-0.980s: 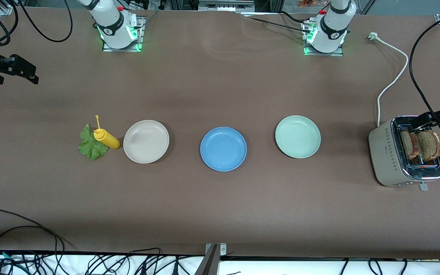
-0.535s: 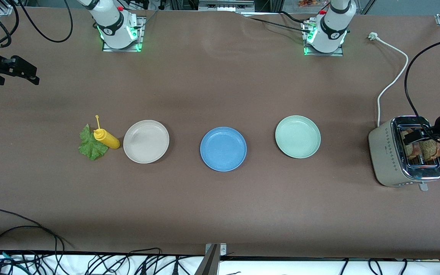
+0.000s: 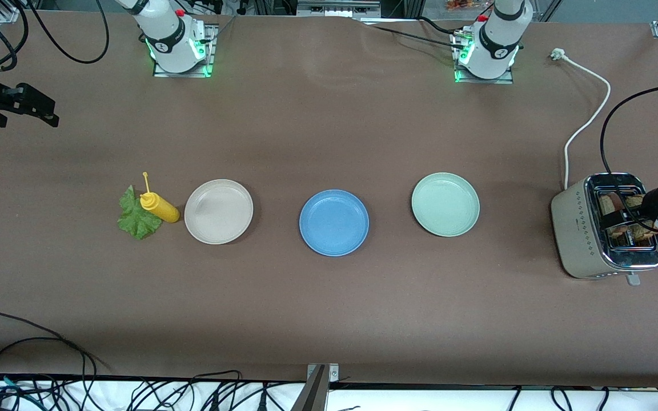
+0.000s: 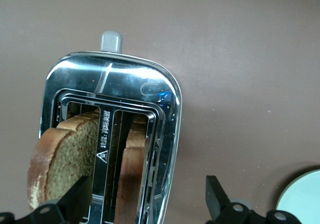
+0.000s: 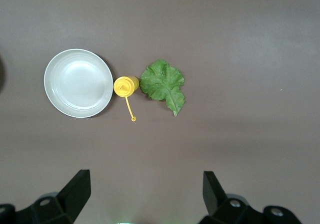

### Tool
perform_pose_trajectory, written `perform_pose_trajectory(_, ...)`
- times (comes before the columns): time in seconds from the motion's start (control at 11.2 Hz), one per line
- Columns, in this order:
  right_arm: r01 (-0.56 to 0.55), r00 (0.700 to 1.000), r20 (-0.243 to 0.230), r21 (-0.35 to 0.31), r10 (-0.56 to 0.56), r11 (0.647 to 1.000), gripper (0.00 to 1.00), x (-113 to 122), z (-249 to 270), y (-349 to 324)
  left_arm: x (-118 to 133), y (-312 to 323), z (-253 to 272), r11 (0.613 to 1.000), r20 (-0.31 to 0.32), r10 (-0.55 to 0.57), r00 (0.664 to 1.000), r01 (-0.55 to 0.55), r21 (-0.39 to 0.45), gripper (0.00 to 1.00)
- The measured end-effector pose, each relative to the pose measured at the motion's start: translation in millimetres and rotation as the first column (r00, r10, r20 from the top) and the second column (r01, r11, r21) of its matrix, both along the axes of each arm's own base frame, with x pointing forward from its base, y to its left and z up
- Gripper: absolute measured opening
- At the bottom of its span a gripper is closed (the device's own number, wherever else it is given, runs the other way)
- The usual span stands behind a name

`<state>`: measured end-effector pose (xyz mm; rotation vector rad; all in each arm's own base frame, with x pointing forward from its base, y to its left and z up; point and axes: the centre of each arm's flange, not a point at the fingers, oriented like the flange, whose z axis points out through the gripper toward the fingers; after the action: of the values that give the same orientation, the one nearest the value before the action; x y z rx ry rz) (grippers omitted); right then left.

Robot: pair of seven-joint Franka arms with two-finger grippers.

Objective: Make sandwich in blue plate with both arms
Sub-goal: 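Move the left gripper down over the toaster toward the bread slice, then close the left gripper on the bread slice and lift it out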

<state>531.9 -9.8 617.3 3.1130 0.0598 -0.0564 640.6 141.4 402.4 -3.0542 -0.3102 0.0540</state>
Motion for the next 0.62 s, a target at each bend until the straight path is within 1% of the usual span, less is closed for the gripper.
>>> perform_pose_trajectory(0.36, 0.000, 1.000, 0.001, 0.000, 0.000, 1.000, 1.00, 0, 1, 0, 3, 3, -16, 1.000, -0.011, 0.002, 1.000, -0.002, 0.004, 1.00)
perform_pose_trajectory(0.62, 0.000, 1.000, 0.002, 0.000, 0.000, 1.000, 1.00, 0, 1, 0, 3, 5, -28, 1.000, -0.031, -0.008, 0.999, 0.008, 0.004, 0.85)
